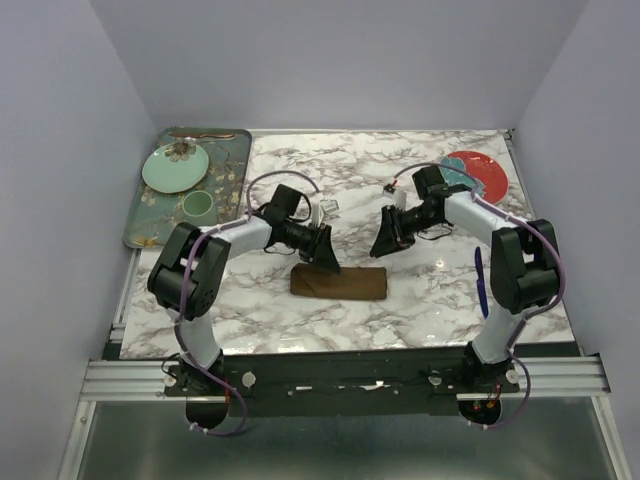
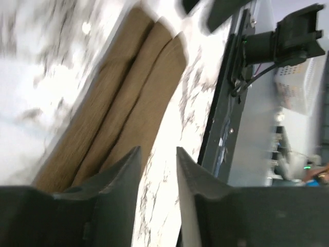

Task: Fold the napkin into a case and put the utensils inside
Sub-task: Fold the 2/3-rectangle-folded napkin at the center of the board, then stuff the top corner of the smaller-rectangle-folded napkin into the folded napkin.

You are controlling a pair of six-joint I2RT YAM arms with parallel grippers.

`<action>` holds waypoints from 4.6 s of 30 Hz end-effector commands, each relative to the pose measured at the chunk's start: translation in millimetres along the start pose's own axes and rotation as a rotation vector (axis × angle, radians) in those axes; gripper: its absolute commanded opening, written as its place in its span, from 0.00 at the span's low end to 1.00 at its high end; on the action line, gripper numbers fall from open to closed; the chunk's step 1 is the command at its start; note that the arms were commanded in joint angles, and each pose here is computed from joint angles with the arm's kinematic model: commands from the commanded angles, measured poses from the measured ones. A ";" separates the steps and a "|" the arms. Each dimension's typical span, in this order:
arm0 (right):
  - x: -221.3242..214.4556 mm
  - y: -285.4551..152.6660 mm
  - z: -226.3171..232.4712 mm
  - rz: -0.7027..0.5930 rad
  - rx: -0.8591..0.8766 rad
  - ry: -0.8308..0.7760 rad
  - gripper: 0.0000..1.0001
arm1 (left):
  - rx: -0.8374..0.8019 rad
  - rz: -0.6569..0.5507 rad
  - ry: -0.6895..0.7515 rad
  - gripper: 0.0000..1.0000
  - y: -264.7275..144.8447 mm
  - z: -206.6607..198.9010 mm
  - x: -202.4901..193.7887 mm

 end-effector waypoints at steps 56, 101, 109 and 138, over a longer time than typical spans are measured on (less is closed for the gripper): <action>-15.6 0.9 -42.5 0.062 -0.162 0.272 0.18 | 0.183 0.244 0.969 0.04 86.9 -56.0 42.5; -12.2 9.6 -20.9 0.022 -0.102 0.381 0.25 | 0.450 -0.050 0.757 0.00 71.5 -63.9 23.6; -6.5 23.5 -33.8 0.015 -0.069 0.408 0.25 | 0.467 -0.064 0.793 0.00 69.2 -68.2 12.8; -26.0 38.9 -62.6 0.097 -0.255 0.384 0.21 | 0.505 -0.031 0.821 0.00 80.9 -83.6 -1.8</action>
Point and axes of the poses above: each gripper's point midway between its finger pads, its own y axis out along the fingers, its own z axis along the line the jaws close on, x = y × z, the point moved 10 cm from there along -y, back along the fingers, and after that the axes turned 10 degrees about y, right-handed, at the moved point
